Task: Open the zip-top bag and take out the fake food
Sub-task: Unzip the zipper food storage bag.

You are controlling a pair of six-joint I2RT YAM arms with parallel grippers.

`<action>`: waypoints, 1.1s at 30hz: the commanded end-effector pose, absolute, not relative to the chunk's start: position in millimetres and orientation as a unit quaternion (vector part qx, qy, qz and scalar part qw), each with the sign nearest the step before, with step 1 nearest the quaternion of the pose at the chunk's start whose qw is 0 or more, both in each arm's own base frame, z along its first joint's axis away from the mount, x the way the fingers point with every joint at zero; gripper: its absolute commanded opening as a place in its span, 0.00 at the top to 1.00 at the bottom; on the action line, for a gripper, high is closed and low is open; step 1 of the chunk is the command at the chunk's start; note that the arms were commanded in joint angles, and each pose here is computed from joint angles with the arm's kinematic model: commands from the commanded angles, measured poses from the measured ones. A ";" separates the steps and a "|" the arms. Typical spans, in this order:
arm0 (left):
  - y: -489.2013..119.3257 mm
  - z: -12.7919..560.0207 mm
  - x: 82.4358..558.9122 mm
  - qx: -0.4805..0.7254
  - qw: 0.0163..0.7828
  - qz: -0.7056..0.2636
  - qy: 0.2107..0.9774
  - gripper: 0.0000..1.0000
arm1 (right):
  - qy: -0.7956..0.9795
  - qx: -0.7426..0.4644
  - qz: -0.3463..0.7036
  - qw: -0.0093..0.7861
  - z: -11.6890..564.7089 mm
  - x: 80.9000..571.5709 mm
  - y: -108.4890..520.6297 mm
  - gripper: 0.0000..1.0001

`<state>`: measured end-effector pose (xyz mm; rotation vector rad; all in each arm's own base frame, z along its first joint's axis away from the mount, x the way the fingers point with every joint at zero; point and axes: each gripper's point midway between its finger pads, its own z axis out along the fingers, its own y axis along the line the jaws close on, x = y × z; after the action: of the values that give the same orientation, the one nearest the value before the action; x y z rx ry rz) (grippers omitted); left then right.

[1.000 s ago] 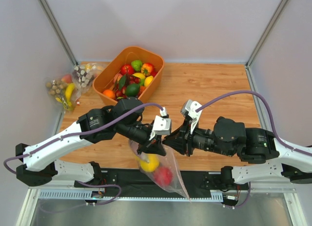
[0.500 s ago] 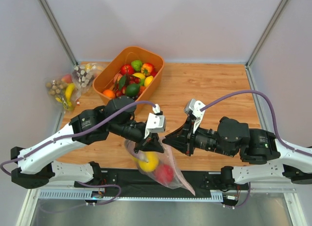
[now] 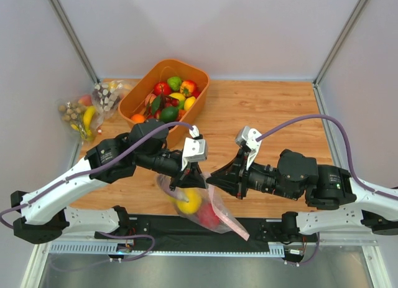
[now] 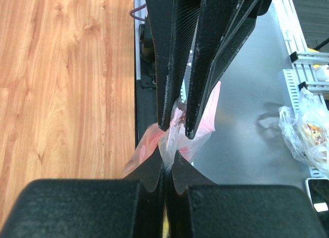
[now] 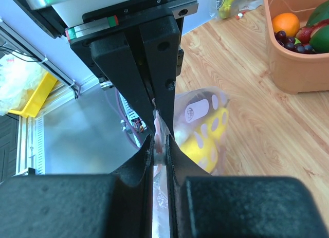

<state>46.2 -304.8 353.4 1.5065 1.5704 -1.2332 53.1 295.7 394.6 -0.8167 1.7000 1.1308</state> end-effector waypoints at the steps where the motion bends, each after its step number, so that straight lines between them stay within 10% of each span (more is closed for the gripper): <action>1: -307.2 392.3 56.0 0.547 0.383 -0.486 0.564 1.00 | 0.702 -0.349 0.455 0.424 377.7 43.8 292.5 0.98; 33: -313.9 372.0 41.6 0.568 0.324 -0.509 0.560 1.00 | 0.668 -0.335 0.457 0.482 412.6 58.0 294.1 0.76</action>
<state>43.1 -310.3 355.7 1.5063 1.5431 -1.3010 54.4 296.4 390.2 -0.8446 1.6956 1.1053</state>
